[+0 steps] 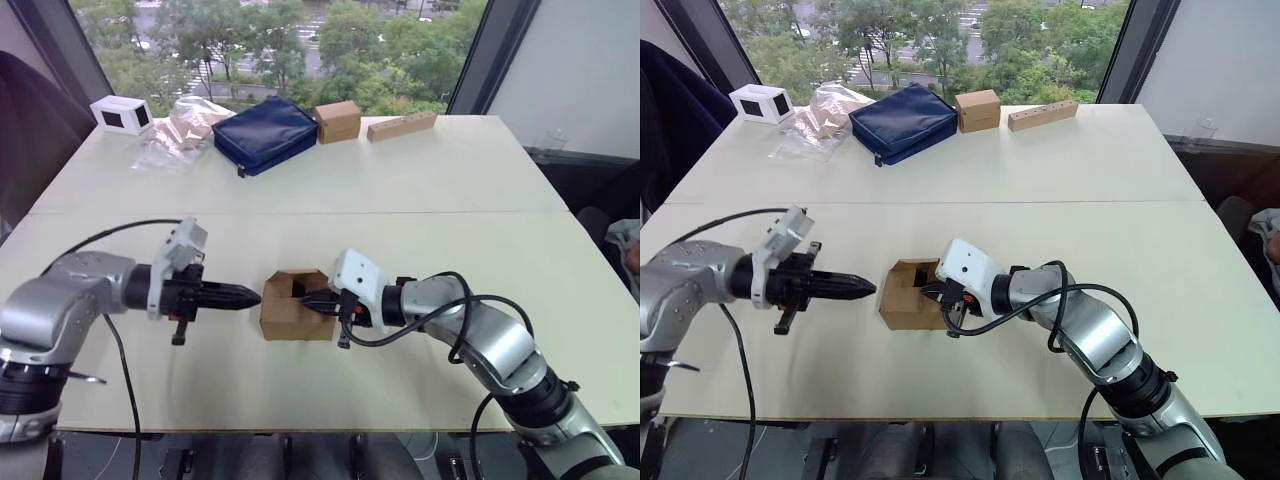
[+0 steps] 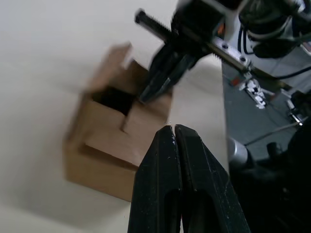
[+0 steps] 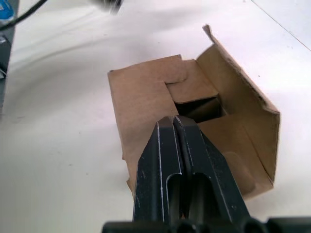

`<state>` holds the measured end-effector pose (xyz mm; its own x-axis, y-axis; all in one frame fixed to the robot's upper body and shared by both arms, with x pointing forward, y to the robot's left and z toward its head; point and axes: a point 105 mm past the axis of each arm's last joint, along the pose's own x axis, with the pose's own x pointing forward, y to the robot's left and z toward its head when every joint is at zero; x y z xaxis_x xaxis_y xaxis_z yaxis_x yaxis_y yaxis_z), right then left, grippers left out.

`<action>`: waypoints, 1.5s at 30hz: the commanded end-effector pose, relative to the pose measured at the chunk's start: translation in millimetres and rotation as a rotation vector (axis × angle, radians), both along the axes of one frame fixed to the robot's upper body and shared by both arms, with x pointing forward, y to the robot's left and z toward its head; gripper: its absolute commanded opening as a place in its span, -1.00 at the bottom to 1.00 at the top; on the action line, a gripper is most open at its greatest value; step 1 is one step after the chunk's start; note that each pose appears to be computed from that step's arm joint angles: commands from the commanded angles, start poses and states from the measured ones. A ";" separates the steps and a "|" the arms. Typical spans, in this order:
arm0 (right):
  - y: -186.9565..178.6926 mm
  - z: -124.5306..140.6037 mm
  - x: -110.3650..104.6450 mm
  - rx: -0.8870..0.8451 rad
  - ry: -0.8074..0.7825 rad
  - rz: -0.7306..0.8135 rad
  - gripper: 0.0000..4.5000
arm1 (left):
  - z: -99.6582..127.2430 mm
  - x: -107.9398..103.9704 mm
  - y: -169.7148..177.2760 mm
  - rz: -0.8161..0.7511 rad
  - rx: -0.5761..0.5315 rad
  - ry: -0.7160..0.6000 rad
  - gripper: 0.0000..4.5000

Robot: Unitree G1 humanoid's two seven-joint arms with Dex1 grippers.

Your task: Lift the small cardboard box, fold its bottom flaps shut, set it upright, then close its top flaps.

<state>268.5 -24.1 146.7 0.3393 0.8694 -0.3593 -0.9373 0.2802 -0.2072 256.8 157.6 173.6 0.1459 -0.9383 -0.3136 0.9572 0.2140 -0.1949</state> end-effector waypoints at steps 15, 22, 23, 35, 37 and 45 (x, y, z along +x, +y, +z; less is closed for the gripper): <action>4.5 43.2 -17.5 0.213 0.039 0.088 -1.00 | -37.9 9.0 -12.9 0.045 0.018 0.019 -0.98; -13.5 78.7 15.8 0.307 -0.045 -0.034 -1.00 | -39.8 12.0 -11.3 0.059 0.002 0.030 -0.98; -13.1 74.3 22.2 0.264 -0.068 -0.057 -1.00 | -39.8 12.1 -11.2 0.060 -0.001 0.031 -0.98; 10.1 19.2 12.4 0.033 -0.058 0.044 -1.00 | -38.9 13.3 -7.7 0.104 0.000 0.002 -0.98; 10.0 17.9 10.7 0.033 -0.054 0.044 -1.00 | -38.5 12.3 -7.5 0.104 -0.001 0.002 -0.98; 5.4 12.5 13.9 0.024 -0.052 0.013 -1.00 | -8.4 16.8 13.1 0.195 -0.097 0.002 -0.98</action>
<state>282.9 -19.8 148.4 0.3383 0.8719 -0.3540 -0.9371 0.2779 -0.2112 268.0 165.4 148.5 0.2908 -0.9188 -0.2669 0.8972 0.3588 -0.2574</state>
